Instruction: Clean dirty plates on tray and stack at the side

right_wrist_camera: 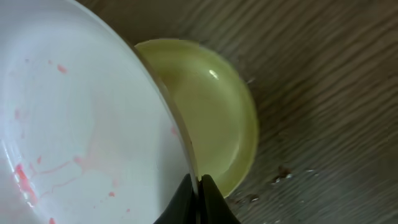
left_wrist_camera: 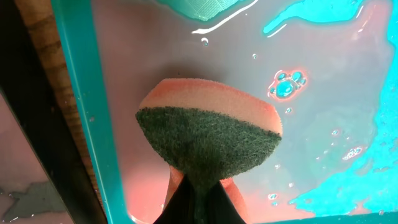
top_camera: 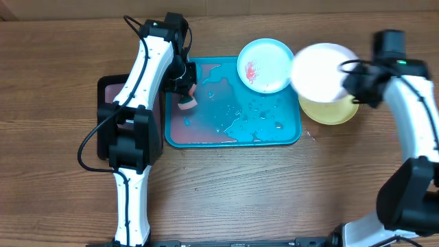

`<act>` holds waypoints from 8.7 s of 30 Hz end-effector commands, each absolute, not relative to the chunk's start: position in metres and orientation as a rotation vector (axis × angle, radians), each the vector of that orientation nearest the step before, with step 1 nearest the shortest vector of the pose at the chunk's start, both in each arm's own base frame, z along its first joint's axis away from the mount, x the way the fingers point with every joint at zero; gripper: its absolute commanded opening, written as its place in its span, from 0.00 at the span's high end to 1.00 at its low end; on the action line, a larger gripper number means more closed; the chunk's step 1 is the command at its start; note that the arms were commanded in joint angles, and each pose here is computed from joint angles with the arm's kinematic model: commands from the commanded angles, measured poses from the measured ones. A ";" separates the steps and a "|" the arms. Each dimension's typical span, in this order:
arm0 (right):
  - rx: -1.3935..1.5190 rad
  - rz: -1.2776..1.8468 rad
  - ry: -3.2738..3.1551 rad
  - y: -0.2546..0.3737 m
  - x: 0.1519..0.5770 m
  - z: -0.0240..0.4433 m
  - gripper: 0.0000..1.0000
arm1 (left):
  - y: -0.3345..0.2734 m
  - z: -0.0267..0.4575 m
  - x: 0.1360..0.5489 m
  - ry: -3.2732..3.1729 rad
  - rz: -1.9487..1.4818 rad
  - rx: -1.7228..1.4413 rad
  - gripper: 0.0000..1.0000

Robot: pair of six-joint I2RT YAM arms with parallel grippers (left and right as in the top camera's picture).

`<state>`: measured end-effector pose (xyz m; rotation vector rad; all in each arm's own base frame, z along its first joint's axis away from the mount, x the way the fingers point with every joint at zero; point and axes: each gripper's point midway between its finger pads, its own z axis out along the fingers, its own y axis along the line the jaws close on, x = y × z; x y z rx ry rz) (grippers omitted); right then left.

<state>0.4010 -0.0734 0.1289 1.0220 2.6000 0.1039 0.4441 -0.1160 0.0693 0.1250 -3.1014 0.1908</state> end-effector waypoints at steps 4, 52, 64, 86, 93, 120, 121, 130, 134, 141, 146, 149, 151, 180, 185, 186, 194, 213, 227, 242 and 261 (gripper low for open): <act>1.199 0.106 2.632 -0.115 0.394 0.086 0.96 | -0.118 0.081 0.446 -3.132 0.200 0.140 0.96; 0.743 0.165 2.923 0.092 0.454 0.004 0.96 | -0.118 0.081 0.447 -3.135 0.201 0.146 0.96; 0.267 0.335 3.212 0.170 0.386 0.013 0.96 | -0.118 0.081 0.447 -3.135 0.201 0.146 0.96; -0.454 0.286 2.892 0.192 0.444 0.014 0.48 | -0.118 0.081 0.448 -3.138 0.203 0.145 0.96; -0.401 0.287 2.943 0.190 0.436 0.008 0.78 | -0.119 0.081 0.448 -3.139 0.202 0.144 0.96; 0.537 0.238 3.137 0.195 0.385 -0.014 0.96 | -0.159 0.047 0.446 -3.216 0.024 0.111 0.96; 0.530 0.238 3.137 0.195 0.385 -0.015 0.96 | -0.159 0.041 0.443 -3.208 0.019 0.120 0.96; 0.520 0.253 3.121 0.197 0.389 -0.015 0.96 | -0.155 0.000 0.407 -3.095 -0.038 0.092 0.96; 0.520 0.254 3.121 0.197 0.390 -0.015 0.96 | -0.192 0.002 0.389 -3.008 0.240 -0.142 0.96; 0.520 0.254 3.121 0.197 0.389 -0.015 0.96 | -0.230 0.010 0.392 -2.986 0.529 -0.327 0.96; 0.489 0.288 3.130 0.201 0.389 -0.014 0.96 | -0.210 0.005 0.433 -3.168 0.380 -0.085 0.96; 0.426 0.432 3.142 0.213 0.390 -0.010 0.96 | -0.171 0.001 0.447 -3.246 0.096 0.169 0.96; 0.395 0.530 3.141 0.219 0.393 -0.007 0.96 | -0.148 0.001 0.449 -3.259 -0.061 0.256 0.96; 0.206 0.812 3.165 0.233 0.384 0.006 0.96 | -0.115 0.014 0.456 -3.315 -0.472 0.312 0.96; 0.205 0.813 3.160 0.233 0.385 0.006 0.96 | -0.088 0.020 0.440 -3.232 -0.667 0.332 0.96; 0.205 0.813 3.160 0.233 0.385 0.006 0.96 | -0.090 0.019 0.437 -3.217 -0.650 0.300 0.96; 0.206 0.813 3.161 0.233 0.385 0.006 0.96 | -0.207 0.012 0.386 -2.942 0.443 -0.603 0.96; 0.217 0.807 3.164 0.230 0.386 0.005 0.96 | -0.159 0.007 0.454 -3.306 -0.107 0.004 0.96; 0.216 0.807 3.162 0.230 0.386 0.005 0.96 | -0.161 0.005 0.402 -3.030 0.181 -0.227 0.96; 0.216 0.807 3.163 0.230 0.386 0.005 0.96 | -0.226 0.018 0.426 -3.075 0.655 -0.463 0.96; 0.225 0.760 3.177 0.225 0.384 0.003 0.96 | -0.157 0.006 0.389 -2.979 0.091 -0.391 0.96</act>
